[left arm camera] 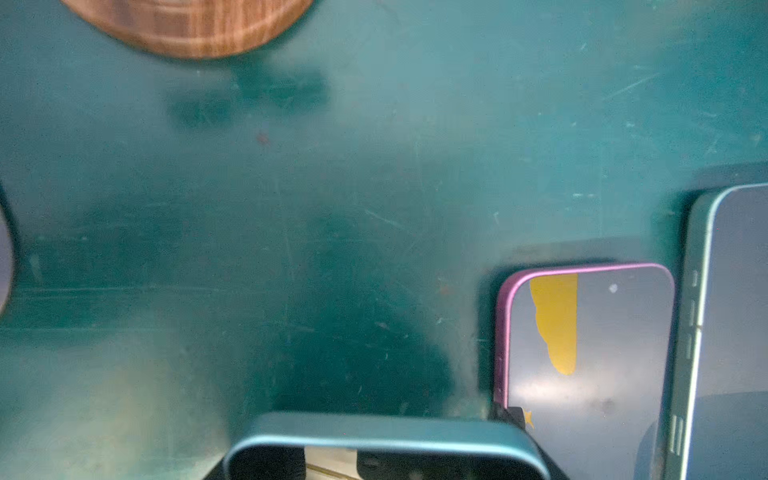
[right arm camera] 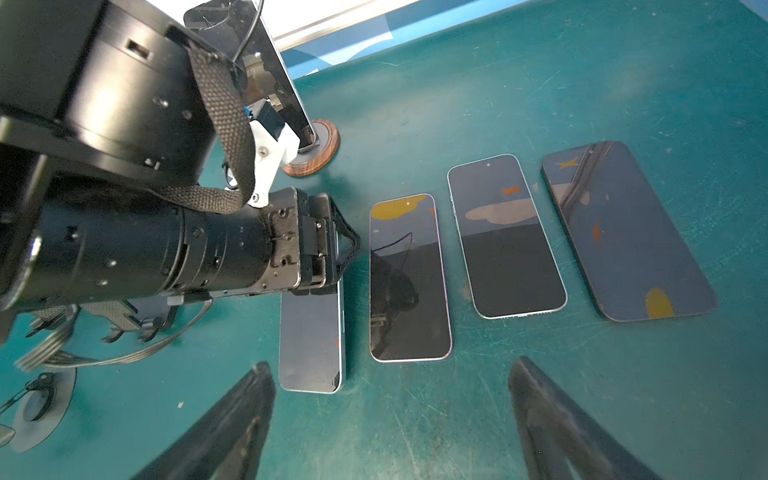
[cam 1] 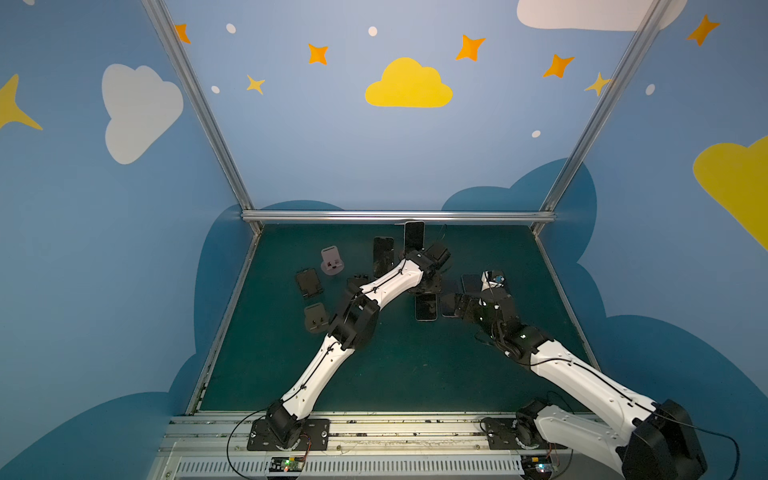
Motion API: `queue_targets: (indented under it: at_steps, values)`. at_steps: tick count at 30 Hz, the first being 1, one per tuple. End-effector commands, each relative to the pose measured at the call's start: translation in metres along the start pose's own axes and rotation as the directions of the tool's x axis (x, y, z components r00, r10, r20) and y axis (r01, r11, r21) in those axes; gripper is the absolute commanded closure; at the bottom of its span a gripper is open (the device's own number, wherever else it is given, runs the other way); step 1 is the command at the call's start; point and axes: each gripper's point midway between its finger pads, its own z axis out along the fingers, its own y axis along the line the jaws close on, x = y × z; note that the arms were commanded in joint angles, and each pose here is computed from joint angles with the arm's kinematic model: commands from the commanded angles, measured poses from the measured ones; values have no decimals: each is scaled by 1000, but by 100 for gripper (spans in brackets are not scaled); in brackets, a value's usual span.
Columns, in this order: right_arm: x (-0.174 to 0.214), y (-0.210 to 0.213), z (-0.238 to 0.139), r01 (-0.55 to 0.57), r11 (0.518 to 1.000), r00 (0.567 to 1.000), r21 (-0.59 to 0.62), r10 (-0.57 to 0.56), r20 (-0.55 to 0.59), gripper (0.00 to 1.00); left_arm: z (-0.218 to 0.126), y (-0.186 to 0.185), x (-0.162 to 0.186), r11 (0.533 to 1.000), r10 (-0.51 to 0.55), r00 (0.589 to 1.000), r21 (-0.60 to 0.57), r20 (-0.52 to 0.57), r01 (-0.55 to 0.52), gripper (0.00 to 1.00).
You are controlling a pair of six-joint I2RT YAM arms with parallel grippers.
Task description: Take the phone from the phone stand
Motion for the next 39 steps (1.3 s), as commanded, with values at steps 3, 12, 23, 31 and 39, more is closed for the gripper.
queue_targets:
  at_steps: [3,12,23,31,39]
  values:
    - [-1,2,-2,-8,1000,1000,-18,8,12,12,5,34,21,996,5,995,-89,-100,-14,28]
    - [-1,5,-3,-9,999,1000,-31,9,4,12,-6,56,23,975,38,994,-216,-99,-59,24]
    - [-1,6,-3,-10,999,1000,-37,10,8,12,6,39,20,984,-11,998,-179,-67,-1,21]
    - [-2,4,-5,-10,999,1000,-33,11,14,12,19,14,21,995,-77,994,-67,-76,72,23]
    - [-5,2,-9,-14,999,999,-32,15,34,12,20,5,11,988,-148,989,-41,-26,147,28]
